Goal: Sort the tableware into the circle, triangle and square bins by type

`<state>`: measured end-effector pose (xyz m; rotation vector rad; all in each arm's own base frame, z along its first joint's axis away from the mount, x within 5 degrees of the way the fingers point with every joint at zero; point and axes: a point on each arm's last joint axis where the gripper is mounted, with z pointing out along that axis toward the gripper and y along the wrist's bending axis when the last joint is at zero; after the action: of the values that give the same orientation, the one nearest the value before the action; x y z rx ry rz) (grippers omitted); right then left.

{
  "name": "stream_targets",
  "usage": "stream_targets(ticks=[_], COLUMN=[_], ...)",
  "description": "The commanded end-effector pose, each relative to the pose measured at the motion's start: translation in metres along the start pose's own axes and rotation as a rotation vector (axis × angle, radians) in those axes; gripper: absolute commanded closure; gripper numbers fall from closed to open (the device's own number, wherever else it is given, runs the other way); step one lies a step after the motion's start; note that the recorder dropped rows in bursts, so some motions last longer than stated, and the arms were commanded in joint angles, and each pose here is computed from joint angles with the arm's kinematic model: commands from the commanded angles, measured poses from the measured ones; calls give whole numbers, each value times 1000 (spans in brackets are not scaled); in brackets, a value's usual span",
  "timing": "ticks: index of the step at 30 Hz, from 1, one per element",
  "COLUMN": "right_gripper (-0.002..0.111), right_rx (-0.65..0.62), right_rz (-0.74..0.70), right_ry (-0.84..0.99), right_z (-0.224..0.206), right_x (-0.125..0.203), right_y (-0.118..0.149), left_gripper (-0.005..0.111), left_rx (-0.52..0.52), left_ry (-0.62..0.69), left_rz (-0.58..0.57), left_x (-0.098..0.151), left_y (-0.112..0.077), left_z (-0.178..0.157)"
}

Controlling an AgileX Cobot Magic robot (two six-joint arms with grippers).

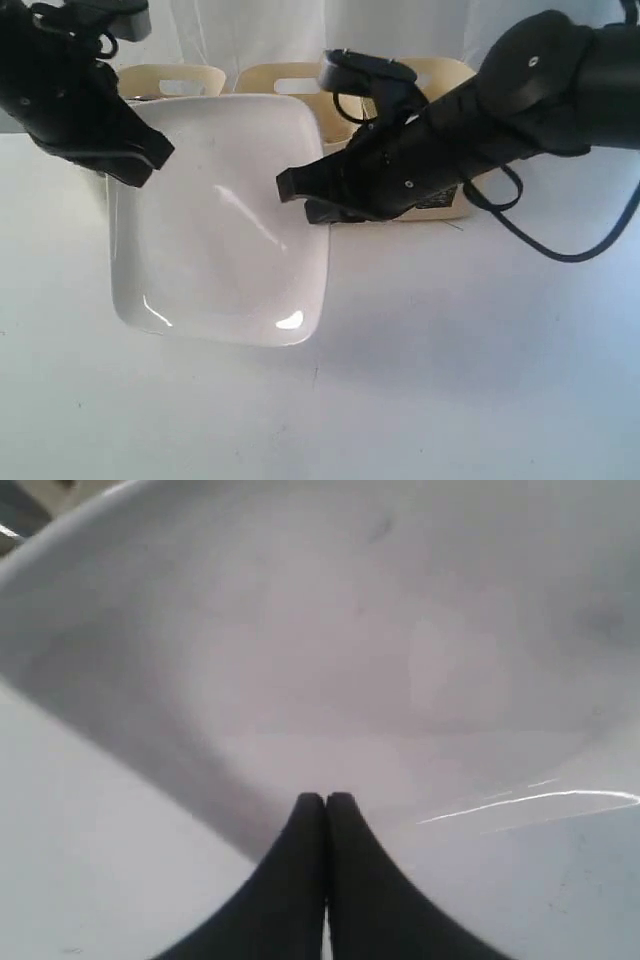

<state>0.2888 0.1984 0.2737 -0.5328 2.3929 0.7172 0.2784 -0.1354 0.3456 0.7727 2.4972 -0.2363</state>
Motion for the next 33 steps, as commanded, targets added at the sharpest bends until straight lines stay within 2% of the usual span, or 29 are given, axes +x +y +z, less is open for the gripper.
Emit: stream_targets(ticks=[1,6,10,14,19,23,33], right_gripper=[108,108,108,108,108,108,108], right_rx=[44,111,168,206,259,314,453], right_rz=[2,15,52,87,118,145,184], right_ry=[-131,-262,-344,-421,-507,-576,-796], right_z=[-34,-66,-78,-85,-95,-107,-134], right_x=[-15,-27,-34,-41,-48,-53,-64], right_y=[3,-4,-16,-30,-48,-66,-107], left_gripper=[107,107,107,107,107,107,107], left_rx=[-177,-390,-491,-524,-561,-580,-581], left_ry=[10,44,83,129,202,208,217], left_rz=[-51,-128,-162,-205,-296,-366,-420], left_x=[11,20,30,44,65,81,94], left_y=[12,29,37,46,68,79,89], left_z=[-26,-38,-34,-26,-17,-17,-15])
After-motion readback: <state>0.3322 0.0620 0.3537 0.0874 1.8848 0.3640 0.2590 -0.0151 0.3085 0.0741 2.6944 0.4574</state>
